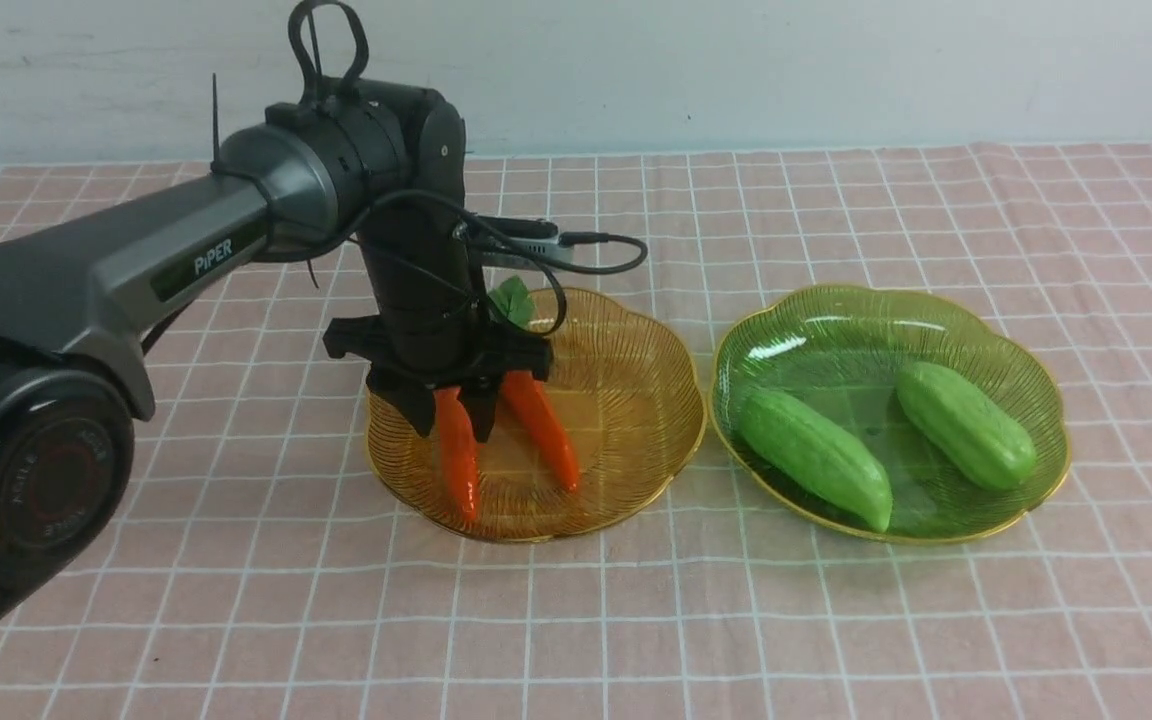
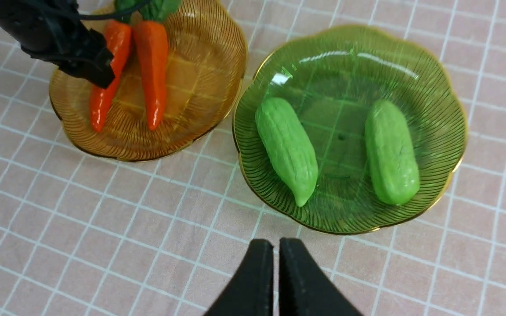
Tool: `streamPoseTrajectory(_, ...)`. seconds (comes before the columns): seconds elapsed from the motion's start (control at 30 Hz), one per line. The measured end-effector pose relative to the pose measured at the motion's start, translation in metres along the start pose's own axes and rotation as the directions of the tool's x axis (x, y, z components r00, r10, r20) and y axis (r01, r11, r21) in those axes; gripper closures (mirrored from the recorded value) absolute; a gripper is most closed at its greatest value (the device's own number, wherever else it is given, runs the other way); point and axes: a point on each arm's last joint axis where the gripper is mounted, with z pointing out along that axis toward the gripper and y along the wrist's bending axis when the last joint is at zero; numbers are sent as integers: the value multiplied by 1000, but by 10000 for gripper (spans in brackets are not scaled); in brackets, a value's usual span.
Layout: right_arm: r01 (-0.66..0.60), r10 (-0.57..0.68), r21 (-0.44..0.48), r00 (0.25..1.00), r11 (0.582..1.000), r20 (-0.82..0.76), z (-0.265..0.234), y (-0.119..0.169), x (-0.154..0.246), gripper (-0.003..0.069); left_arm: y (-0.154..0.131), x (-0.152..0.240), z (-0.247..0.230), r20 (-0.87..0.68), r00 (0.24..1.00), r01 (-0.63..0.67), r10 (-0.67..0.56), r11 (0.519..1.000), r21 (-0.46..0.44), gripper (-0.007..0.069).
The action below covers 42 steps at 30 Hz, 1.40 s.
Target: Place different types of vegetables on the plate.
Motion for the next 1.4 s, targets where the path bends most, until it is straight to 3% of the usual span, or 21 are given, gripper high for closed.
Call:
streamPoseTrajectory(0.13,31,-35,52,996,998,77,-34,0,38,669,0,-5,-14,50,999,-9,10,1000,-11,268)
streamPoseTrajectory(0.3,40,-61,95,970,995,235,-37,-3,93,674,0,-7,-39,117,993,-17,19,1000,-14,268)
streamPoseTrajectory(0.43,35,-84,106,860,994,503,-5,-10,136,674,0,-6,-46,132,991,-19,21,1000,-15,268)
streamPoseTrajectory(0.57,-3,-53,91,793,996,607,27,-16,155,674,0,-6,-46,131,991,-25,28,999,-20,275)
streamPoseTrajectory(0.67,-22,-47,95,743,995,668,32,-19,157,674,0,-6,-46,131,990,-46,49,999,-26,332)
streamPoseTrajectory(0.83,-28,-47,96,718,995,694,30,-19,155,674,2,-3,-67,175,977,-114,122,992,-57,554)
streamPoseTrajectory(0.93,-28,-46,96,720,995,692,30,-19,156,674,3,4,-97,232,955,-171,185,982,-79,617)
streamPoseTrajectory(1.2,-19,-60,107,719,994,693,32,-20,166,674,4,28,-161,356,909,-201,219,976,-88,626)
streamPoseTrajectory(1.4,-15,-166,288,787,958,595,56,-33,219,674,5,31,-168,363,905,-200,220,976,-92,626)
